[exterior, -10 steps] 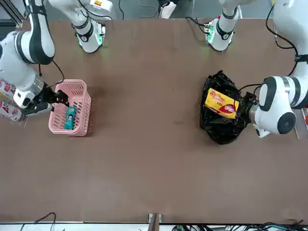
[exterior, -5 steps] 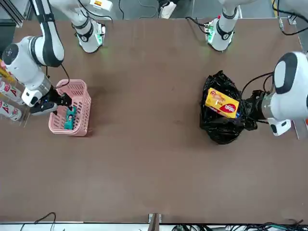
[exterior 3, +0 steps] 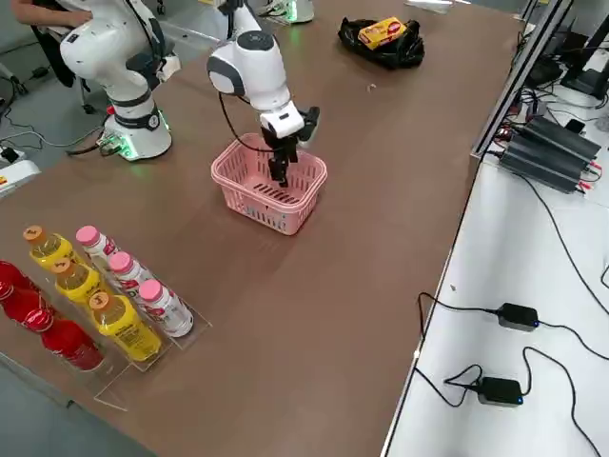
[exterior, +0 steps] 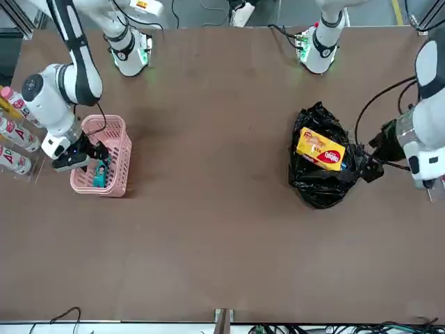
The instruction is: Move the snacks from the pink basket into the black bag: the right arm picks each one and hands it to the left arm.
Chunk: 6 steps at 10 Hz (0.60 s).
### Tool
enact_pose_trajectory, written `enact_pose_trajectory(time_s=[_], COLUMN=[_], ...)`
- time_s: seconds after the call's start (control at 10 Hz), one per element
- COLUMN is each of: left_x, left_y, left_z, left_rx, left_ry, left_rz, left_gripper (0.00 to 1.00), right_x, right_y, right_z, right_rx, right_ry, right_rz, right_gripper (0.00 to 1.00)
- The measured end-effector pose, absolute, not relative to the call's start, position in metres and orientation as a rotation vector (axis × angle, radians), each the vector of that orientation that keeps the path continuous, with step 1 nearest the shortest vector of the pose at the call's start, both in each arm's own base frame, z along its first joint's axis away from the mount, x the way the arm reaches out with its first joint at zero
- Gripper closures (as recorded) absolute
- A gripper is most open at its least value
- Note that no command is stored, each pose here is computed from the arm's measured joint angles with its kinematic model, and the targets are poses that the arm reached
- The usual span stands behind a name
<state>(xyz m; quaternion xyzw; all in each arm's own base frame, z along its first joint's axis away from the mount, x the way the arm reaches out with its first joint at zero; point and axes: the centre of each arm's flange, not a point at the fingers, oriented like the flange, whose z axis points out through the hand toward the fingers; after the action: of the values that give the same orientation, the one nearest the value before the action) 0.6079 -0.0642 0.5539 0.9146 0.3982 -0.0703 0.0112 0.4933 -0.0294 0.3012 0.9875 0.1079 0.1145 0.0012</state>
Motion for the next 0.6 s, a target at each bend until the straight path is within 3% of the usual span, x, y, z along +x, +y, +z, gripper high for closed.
enact_pose_trajectory(time_s=[0.6], left_x=[0.572], left_y=[-0.087], left_z=[0.634], left_rx=[3.088], left_ry=[0.222], left_rz=[-0.044], left_gripper=[0.0], right_x=[0.486], right_y=[-0.039], right_z=[0.292], right_rx=[3.056], right_ry=[0.479], right_rz=[0.359], right_gripper=[0.0])
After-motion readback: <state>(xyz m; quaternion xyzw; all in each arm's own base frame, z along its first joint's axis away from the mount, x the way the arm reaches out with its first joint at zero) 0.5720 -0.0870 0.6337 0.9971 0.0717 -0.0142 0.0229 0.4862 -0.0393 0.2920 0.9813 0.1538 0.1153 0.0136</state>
